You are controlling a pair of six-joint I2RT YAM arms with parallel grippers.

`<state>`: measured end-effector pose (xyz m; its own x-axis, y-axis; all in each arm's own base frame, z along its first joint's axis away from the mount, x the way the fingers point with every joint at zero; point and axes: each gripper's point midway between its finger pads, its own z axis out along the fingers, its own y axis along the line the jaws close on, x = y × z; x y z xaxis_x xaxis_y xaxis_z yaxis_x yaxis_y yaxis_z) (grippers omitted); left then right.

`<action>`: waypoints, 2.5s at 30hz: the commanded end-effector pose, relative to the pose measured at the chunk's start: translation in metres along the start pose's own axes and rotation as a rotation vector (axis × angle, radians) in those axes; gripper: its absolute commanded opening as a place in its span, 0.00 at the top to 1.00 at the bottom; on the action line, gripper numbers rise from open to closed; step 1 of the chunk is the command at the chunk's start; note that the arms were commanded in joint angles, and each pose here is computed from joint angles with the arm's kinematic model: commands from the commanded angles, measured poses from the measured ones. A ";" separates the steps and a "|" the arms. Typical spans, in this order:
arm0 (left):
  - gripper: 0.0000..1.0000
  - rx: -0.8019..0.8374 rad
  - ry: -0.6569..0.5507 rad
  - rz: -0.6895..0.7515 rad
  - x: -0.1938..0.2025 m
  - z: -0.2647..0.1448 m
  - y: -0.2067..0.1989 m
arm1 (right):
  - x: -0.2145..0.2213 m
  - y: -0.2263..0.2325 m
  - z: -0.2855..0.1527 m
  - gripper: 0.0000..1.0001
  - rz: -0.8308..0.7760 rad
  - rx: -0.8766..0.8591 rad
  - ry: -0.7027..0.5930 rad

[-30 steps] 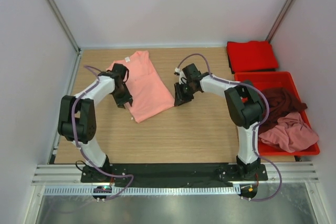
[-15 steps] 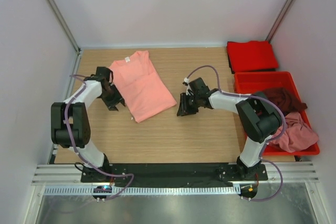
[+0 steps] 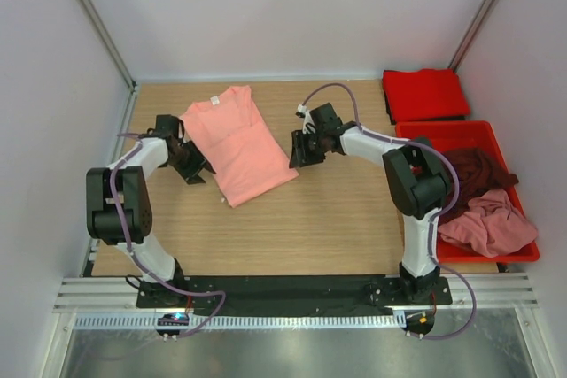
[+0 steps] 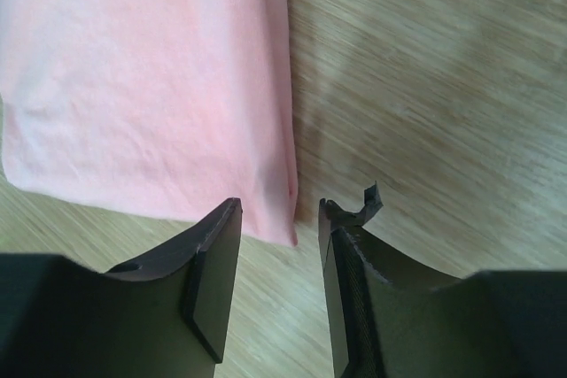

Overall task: Fold and stack the t-shirts
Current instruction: Fold the tshirt

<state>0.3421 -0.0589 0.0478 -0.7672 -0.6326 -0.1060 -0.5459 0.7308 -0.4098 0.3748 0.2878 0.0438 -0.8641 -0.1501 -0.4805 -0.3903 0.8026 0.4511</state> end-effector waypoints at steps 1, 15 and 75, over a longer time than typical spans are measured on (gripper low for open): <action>0.55 0.040 0.030 -0.006 0.012 0.004 -0.005 | -0.006 0.001 0.003 0.54 -0.065 -0.006 0.024; 0.54 -0.008 0.035 -0.022 0.019 0.016 0.005 | 0.020 0.003 -0.013 0.99 0.053 -0.008 -0.014; 1.00 -0.011 0.123 0.217 0.150 -0.001 0.031 | 0.117 0.031 -0.065 0.70 0.185 -0.081 -0.125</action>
<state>0.2105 -0.1324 0.0212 -0.8919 -0.4461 -0.0744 -0.3785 0.8263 -0.4171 0.2312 0.2516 0.0340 -0.9137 0.0677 -0.4008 -0.1995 0.7844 0.5873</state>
